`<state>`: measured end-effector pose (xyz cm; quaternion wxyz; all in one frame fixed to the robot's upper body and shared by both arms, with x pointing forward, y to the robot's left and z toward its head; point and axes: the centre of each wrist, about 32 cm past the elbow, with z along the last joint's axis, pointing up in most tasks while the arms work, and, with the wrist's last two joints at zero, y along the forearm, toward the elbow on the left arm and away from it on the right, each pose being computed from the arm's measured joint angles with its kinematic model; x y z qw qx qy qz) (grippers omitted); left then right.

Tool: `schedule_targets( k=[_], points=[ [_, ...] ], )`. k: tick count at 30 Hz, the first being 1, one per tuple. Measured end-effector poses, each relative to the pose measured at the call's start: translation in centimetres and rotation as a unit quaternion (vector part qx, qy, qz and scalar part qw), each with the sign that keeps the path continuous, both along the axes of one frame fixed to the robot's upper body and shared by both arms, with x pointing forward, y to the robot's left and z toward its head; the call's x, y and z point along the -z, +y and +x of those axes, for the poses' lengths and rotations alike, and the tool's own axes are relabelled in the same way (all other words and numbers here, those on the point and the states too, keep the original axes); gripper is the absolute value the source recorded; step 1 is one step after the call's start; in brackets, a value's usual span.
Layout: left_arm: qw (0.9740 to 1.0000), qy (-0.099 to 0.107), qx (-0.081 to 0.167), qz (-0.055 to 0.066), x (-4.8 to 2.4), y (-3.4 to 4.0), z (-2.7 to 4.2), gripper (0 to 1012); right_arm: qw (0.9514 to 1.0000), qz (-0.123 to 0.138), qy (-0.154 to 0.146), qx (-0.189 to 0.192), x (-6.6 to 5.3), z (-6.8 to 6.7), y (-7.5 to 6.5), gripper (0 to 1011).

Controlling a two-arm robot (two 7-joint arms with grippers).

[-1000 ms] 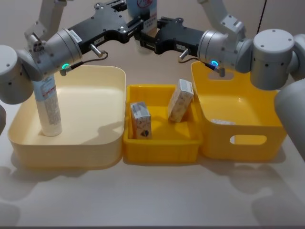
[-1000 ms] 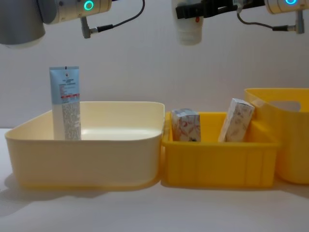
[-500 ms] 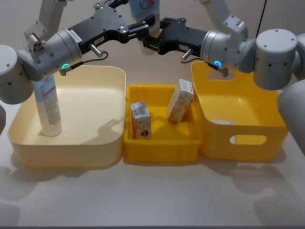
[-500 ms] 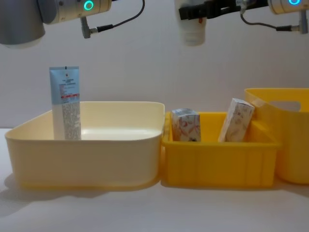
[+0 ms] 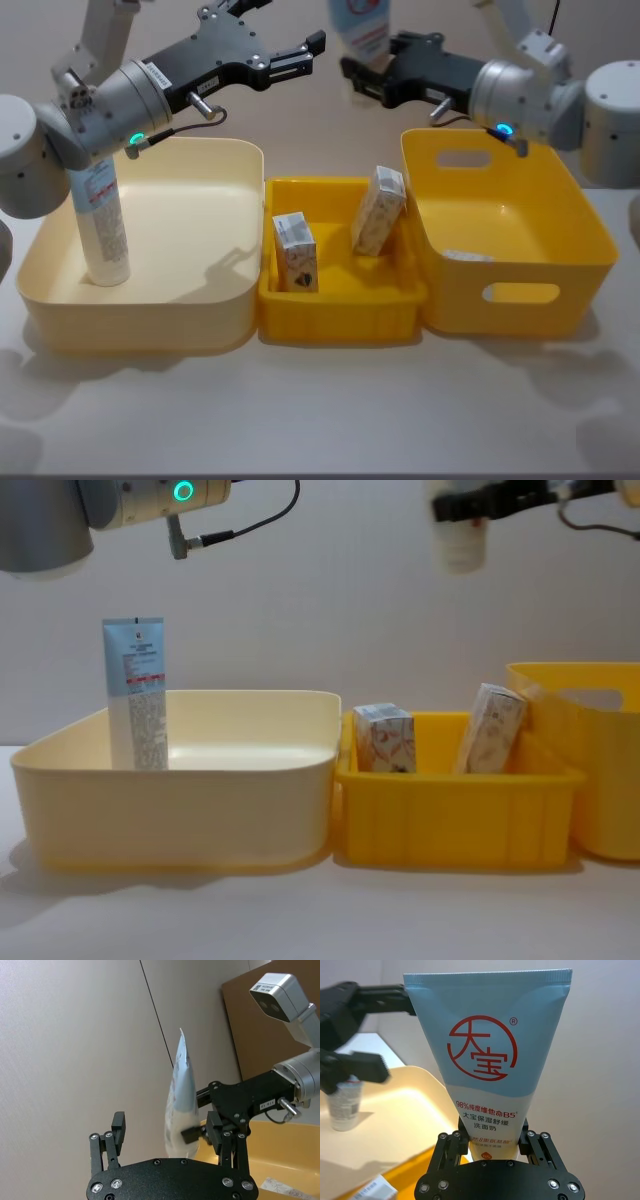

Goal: Bimanual collaborative sorting of washing and personal care products

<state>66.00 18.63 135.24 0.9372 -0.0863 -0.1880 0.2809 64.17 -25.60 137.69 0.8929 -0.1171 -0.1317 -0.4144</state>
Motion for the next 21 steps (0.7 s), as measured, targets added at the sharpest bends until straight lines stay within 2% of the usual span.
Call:
schedule_targets(
  k=[12, 21],
  points=[
    [1.0, 0.0, 0.0, 0.0, 0.0, 0.0, 0.0, 1003, 0.9973, -0.01, 0.0, 0.073, 0.0, -1.0, -3.6, 531],
    [1.0, 0.0, 0.0, 0.0, 0.0, 0.0, 0.0, 1003, 0.9898, -0.024, 0.024, 0.139, -0.1, -1.8, -5.1, 531]
  ],
)
